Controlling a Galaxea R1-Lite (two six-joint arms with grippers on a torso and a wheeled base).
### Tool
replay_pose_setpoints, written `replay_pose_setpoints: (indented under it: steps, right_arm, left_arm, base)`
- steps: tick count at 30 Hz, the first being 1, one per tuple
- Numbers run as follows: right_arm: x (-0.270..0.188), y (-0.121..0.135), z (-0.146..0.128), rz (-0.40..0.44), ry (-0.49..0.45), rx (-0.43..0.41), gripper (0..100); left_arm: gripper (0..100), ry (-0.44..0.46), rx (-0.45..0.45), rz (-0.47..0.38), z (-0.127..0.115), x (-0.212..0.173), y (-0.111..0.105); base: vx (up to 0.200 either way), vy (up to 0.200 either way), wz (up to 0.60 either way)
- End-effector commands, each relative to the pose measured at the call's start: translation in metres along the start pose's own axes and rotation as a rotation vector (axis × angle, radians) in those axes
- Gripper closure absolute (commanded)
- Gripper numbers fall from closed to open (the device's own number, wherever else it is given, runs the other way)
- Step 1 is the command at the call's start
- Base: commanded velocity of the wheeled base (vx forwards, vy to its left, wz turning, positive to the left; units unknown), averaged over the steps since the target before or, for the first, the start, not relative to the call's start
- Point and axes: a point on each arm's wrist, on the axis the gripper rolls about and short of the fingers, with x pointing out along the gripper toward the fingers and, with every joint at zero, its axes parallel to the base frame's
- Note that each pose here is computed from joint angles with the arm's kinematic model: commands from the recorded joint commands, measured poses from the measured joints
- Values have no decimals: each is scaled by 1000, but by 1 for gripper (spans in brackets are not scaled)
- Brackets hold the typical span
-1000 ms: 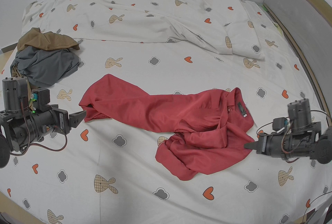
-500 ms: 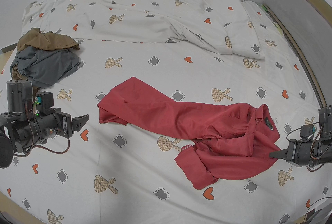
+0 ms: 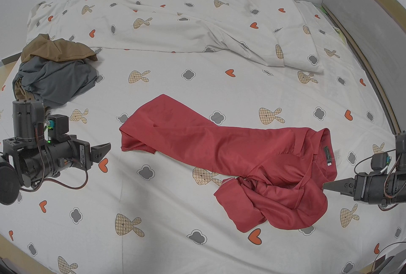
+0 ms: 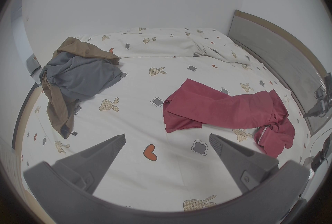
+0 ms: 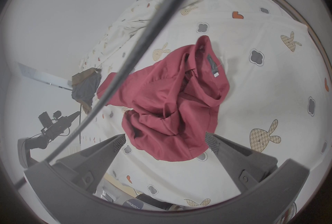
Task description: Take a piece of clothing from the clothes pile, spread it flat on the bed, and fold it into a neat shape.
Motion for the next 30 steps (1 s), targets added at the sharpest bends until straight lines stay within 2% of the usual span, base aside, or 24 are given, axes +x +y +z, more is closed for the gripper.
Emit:
replay_pose_setpoints:
  steps: [1,6,12,17,25,26,30]
  right_arm:
    - [9,14,-3,53,51,-57,0]
    - [62,18,11,17,190,-49,0]
    - [108,21,20,-9,265,-48,0]
    - [119,21,31,-10,250,-44,0]
    - [125,28,51,47,129,-70,0]
    - [126,28,51,48,126,-71,100]
    - [124,29,53,50,112,-71,100]
  left_arm:
    - [0,9,0,-1,-1,2,0]
    - [0,9,0,-1,-1,2,0]
    - [0,9,0,2,-1,2,0]
    - [0,12,0,2,-2,3,0]
    - [0,18,0,2,-3,4,0]
    - [0,16,0,2,-3,4,0]
    - [0,18,0,2,-3,4,0]
  base:
    - [0,0,0]
    - [0,0,0]
    - [0,0,0]
    - [0,0,0]
    - [0,0,0]
    - [0,0,0]
    - [0,0,0]
